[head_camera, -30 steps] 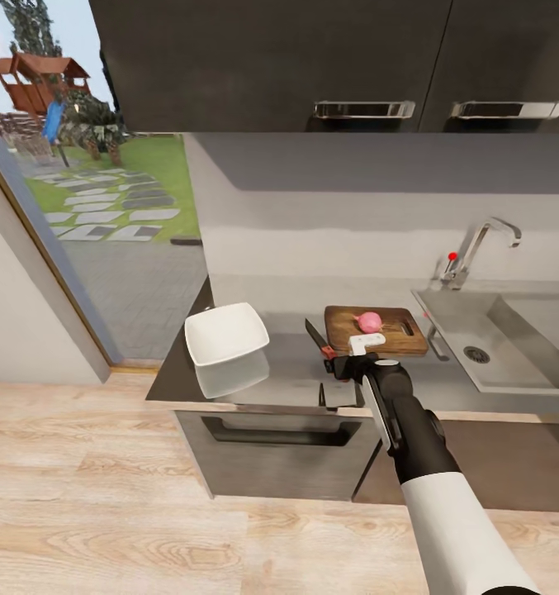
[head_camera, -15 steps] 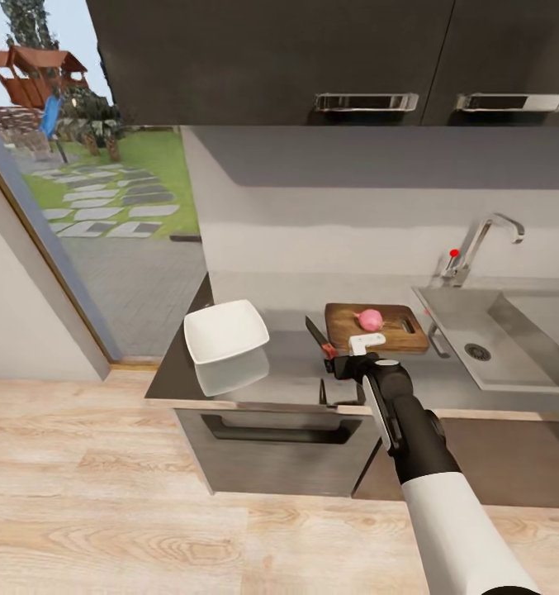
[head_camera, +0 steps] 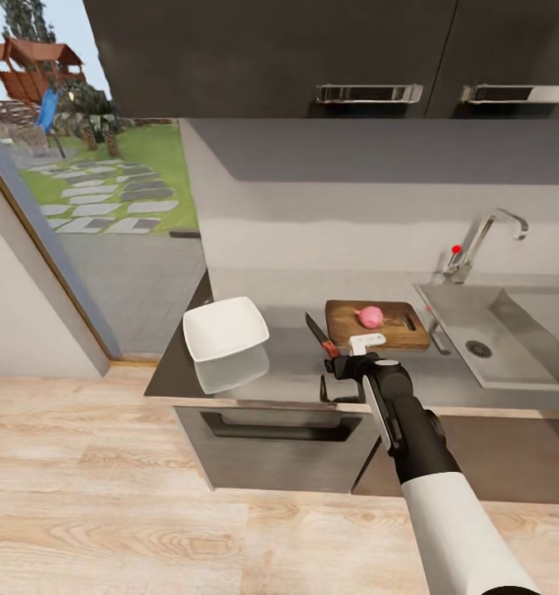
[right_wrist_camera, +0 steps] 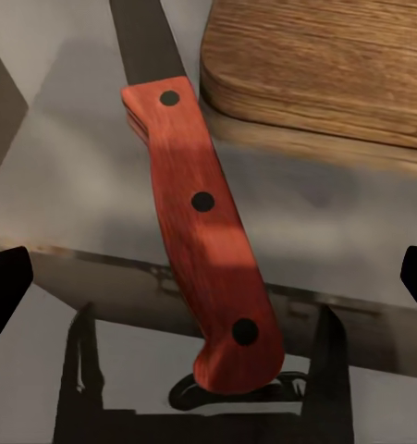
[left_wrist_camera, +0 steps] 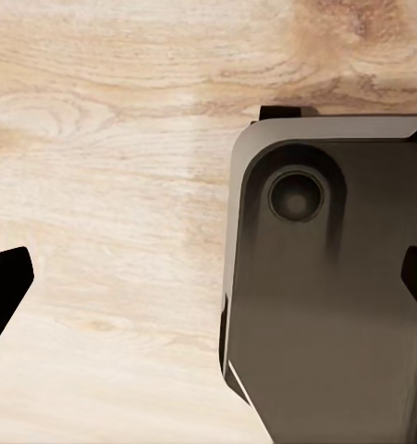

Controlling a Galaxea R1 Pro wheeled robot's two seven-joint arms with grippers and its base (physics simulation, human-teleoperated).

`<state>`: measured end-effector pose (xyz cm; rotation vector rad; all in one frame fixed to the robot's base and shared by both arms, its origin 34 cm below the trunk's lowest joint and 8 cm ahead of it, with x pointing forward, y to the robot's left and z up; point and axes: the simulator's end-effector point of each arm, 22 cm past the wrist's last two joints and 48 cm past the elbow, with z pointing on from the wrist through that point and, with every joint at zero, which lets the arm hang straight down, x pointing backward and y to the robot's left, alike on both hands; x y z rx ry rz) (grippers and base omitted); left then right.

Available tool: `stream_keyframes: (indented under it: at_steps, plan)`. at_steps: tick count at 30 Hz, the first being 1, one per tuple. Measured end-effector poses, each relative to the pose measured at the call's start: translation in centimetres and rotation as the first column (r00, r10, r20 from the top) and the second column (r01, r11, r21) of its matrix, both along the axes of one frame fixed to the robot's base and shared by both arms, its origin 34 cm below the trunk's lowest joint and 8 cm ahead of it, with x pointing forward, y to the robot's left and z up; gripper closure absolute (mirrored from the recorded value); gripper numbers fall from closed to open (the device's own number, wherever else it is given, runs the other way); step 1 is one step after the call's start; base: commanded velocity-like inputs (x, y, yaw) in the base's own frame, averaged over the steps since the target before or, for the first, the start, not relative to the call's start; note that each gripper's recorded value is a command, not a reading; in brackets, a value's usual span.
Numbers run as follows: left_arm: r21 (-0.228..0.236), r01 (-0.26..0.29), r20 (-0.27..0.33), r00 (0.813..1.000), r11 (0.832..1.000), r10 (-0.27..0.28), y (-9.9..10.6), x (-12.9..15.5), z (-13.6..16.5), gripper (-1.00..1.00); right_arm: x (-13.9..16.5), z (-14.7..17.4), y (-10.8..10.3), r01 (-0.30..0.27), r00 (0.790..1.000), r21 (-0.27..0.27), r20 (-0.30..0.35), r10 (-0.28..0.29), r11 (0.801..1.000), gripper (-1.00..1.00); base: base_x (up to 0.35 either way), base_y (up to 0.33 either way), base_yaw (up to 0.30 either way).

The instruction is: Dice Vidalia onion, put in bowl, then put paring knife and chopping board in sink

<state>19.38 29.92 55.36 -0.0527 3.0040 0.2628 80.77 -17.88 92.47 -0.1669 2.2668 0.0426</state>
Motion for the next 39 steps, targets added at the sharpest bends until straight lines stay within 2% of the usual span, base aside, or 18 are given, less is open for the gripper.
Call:
stream_keyframes:
  at_steps: [39]
  plan:
    - [0.000,0.000,-0.039,0.999,1.000,0.000,0.0,-1.6,-0.2,-1.00,-0.1,-2.5,0.2,0.001,0.999,0.009,-0.036,-0.001,1.000,-1.00,0.000,0.000,0.000]
